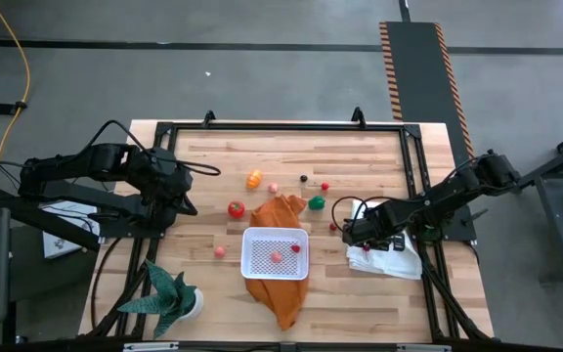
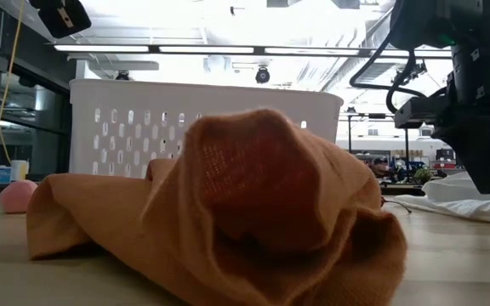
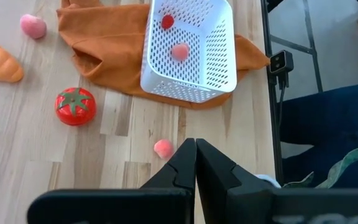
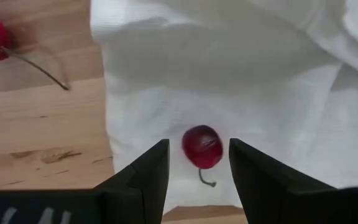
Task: Pick and placing Produce into tupperware
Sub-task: Put the bottom red cherry into the white basket
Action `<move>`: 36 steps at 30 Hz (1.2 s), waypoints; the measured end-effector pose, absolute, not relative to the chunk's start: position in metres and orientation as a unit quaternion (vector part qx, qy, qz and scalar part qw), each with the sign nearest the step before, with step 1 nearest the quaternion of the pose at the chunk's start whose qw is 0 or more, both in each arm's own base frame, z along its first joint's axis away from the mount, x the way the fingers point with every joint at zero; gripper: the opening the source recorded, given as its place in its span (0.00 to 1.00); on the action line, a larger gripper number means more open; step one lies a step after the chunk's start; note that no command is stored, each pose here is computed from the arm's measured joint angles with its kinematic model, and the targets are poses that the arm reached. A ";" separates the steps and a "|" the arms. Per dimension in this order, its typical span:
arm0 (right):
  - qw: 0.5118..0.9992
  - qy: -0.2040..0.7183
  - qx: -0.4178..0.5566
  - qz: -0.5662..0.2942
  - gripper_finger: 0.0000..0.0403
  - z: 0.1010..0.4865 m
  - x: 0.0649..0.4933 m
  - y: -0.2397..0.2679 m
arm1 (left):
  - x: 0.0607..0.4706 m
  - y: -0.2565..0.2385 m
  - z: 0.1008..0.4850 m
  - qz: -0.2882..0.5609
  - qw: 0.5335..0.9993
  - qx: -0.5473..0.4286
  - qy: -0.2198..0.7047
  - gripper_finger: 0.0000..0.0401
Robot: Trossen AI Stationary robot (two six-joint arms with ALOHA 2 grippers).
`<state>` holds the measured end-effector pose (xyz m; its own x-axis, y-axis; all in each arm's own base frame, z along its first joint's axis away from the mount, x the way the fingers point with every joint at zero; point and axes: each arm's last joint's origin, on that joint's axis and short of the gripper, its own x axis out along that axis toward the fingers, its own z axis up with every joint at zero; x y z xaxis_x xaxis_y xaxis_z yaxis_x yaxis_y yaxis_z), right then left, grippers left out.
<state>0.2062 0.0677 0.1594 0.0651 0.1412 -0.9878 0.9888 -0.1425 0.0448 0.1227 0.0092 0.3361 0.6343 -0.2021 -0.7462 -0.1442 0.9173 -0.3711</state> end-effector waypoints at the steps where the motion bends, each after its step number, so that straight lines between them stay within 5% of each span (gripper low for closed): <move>1: 0.439 0.486 0.582 -0.481 0.39 0.159 0.207 0.068 | 0.123 0.009 0.336 -0.016 0.881 -0.203 0.427 0.00; 36: 0.438 0.486 0.594 -0.468 0.33 0.159 0.209 0.070 | 0.123 0.009 0.336 -0.016 0.881 -0.203 0.428 0.00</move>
